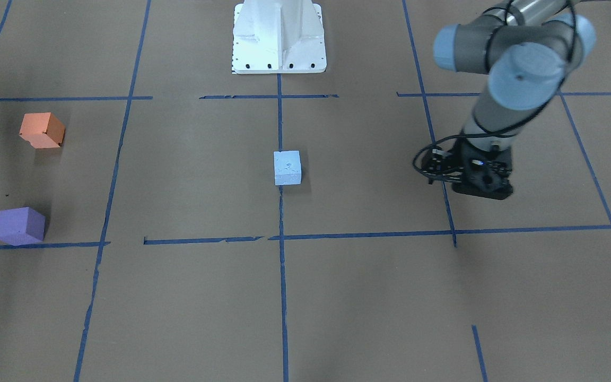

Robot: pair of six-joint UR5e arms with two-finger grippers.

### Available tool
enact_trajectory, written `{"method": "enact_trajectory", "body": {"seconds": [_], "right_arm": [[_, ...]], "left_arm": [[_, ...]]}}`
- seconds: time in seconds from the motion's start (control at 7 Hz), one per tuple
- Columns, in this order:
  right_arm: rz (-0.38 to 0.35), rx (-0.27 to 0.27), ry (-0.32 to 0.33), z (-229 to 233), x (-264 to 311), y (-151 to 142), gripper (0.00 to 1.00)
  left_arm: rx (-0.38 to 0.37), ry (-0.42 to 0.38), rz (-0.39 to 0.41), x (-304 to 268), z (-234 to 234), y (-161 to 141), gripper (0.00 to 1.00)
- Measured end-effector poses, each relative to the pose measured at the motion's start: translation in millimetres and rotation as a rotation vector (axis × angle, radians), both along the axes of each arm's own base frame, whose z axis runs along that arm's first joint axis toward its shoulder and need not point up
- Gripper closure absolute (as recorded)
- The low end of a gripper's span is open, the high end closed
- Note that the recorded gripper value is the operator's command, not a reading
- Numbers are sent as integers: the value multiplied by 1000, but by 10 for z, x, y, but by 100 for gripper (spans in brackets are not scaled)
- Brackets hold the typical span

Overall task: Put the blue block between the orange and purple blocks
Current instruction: 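Set the cube down at center and withdraw left gripper while right arm approaches, then lower the right gripper onto the light blue cube and grasp it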

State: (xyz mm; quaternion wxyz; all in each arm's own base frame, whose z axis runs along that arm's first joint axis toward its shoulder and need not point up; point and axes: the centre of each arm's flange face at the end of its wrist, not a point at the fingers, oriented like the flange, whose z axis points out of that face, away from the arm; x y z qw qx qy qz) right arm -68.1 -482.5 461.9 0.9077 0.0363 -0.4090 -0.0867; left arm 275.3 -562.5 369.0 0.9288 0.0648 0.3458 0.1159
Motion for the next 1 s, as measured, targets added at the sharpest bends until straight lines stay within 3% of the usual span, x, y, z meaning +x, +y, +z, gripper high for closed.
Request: {"method": "enact_trajectory", "body": {"seconds": [0.29, 0.43, 0.71, 1.0], "right_arm": [[7, -22, -8, -798, -1002, -156, 0], [17, -32, 2, -1179, -1581, -133, 0], [56, -64, 2, -1863, -2605, 66, 0], [120, -102, 11, -2405, -3517, 245, 0]], "left_arm": [[-4, -46, 26, -1343, 1071, -25, 0], [-28, -62, 17, -1934, 1552, 101, 0], [-78, -56, -6, -2950, 2361, 632, 0], [-149, 48, -65, -3400, 2759, 1218, 0]]}}
